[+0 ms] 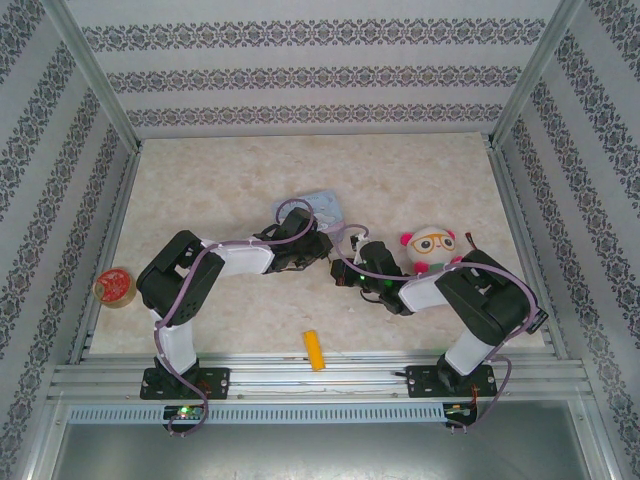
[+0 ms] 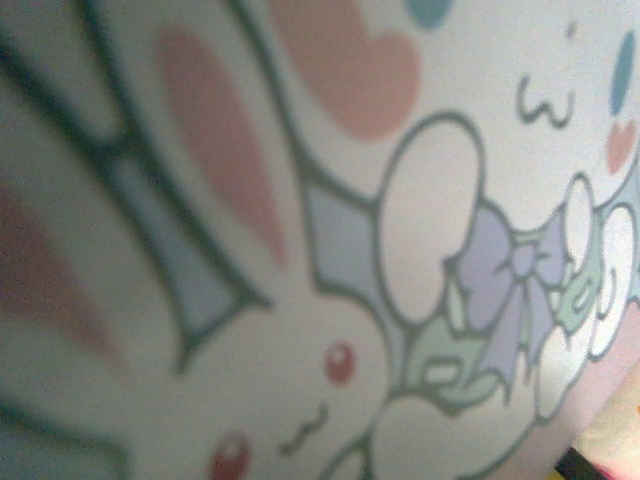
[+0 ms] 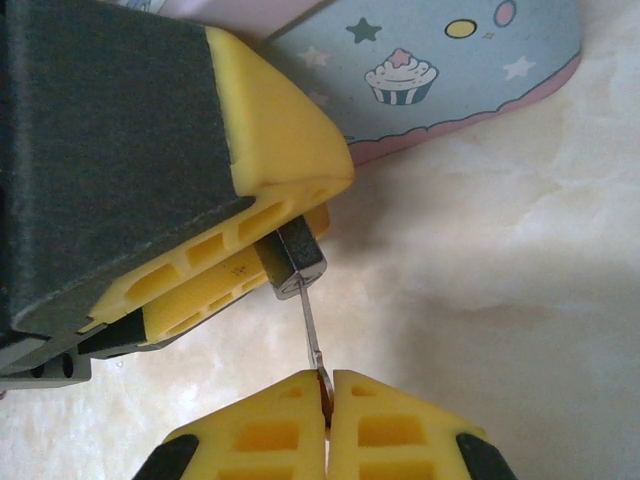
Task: Unlock a padlock with a key
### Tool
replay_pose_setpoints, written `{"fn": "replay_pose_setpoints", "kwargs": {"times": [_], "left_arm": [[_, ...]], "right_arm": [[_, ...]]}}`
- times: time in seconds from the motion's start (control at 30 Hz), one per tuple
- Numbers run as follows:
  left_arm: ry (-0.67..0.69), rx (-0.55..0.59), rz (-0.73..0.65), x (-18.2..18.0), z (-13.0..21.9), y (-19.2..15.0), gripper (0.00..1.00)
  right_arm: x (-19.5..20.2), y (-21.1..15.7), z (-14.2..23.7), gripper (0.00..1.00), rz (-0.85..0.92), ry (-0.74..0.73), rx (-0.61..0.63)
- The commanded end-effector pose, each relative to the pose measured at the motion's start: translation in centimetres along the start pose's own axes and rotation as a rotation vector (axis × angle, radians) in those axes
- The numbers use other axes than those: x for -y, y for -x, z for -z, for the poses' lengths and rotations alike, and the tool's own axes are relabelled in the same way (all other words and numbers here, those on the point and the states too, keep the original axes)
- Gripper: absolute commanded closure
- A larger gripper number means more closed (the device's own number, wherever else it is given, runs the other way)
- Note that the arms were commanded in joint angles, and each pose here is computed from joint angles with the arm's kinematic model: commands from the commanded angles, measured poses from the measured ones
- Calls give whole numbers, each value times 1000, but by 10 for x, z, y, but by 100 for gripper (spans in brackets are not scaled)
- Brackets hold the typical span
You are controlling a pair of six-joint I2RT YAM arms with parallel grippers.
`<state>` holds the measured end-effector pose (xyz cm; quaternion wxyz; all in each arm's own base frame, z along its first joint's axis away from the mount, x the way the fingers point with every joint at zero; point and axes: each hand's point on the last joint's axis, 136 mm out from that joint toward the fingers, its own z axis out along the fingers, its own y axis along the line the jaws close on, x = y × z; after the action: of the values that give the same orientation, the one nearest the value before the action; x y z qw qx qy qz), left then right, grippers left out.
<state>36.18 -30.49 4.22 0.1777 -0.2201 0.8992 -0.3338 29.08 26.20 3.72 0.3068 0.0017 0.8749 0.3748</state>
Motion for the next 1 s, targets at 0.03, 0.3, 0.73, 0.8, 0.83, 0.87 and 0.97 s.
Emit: {"fn": "replay_pose_setpoints", "kwargs": {"times": [0.03,0.3,0.73,0.8,0.83,0.87,0.97], "left_arm": [[-13,-71,49,-1,2,-13,100],[-14,-74,49,-1,1,-14,100],[-22,-79,49,0,0,-15,100],[-22,-78,50,-1,0,-15,100],[-22,-80,49,-1,1,-15,100],[-20,-81,48,-1,0,-16,100],[-21,-79,47,-1,1,-15,100]], "right_arm": [[-10,6,-7,100,26,29,6],[-8,8,-6,100,21,61,-22],[-7,12,-9,100,23,94,-47],[-7,12,-10,100,18,93,-46],[-6,12,-10,100,14,91,-47],[-5,13,-9,100,12,89,-44],[-2,16,-7,100,5,84,-36]]}}
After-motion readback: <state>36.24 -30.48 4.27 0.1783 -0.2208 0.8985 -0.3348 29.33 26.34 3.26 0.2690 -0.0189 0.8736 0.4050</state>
